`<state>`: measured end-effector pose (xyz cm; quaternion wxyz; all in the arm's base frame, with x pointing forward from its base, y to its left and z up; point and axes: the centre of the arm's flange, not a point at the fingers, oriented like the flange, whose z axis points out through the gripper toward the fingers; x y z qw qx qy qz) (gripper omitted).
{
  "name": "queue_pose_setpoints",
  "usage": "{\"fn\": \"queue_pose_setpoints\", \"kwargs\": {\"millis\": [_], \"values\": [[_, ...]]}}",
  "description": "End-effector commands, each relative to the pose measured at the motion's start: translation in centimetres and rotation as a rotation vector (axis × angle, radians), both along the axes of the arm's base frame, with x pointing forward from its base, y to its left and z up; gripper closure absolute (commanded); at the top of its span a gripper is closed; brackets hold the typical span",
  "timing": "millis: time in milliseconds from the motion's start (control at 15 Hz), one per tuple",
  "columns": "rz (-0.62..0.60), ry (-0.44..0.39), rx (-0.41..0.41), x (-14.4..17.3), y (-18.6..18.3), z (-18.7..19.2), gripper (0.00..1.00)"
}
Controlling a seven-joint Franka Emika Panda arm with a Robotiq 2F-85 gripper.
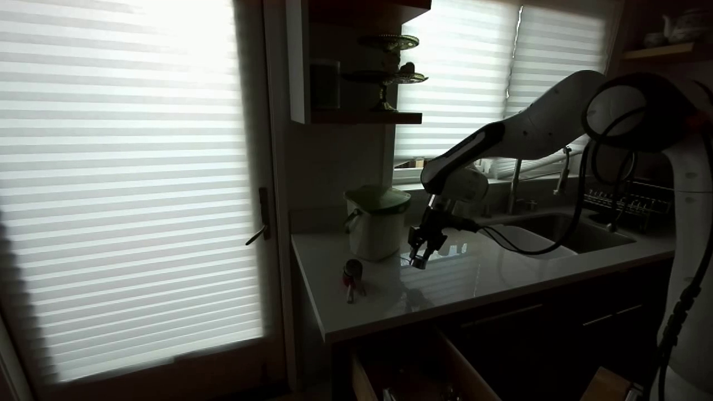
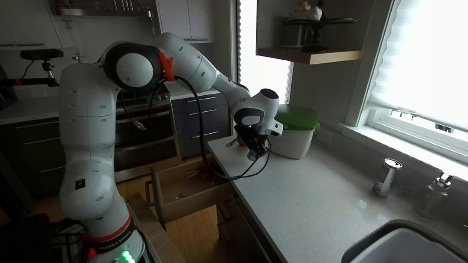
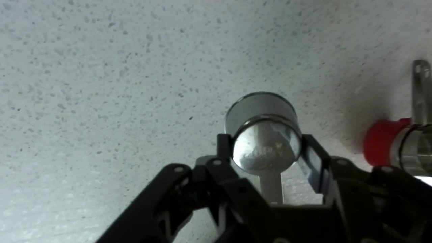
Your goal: Place the measuring cup on the right upright
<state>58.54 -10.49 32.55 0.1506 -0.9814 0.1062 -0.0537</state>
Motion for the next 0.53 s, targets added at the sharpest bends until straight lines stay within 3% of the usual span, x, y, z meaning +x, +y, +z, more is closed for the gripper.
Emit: {"fn": "queue_pose_setpoints", "kwargs": {"millis": [0, 467], "values": [[0.038, 0.037, 0.197, -1.1, -2.0, -0.4, 0.72], [0.065, 0.166, 0.584, -1.3, -1.8, -4.1, 0.72]]}}
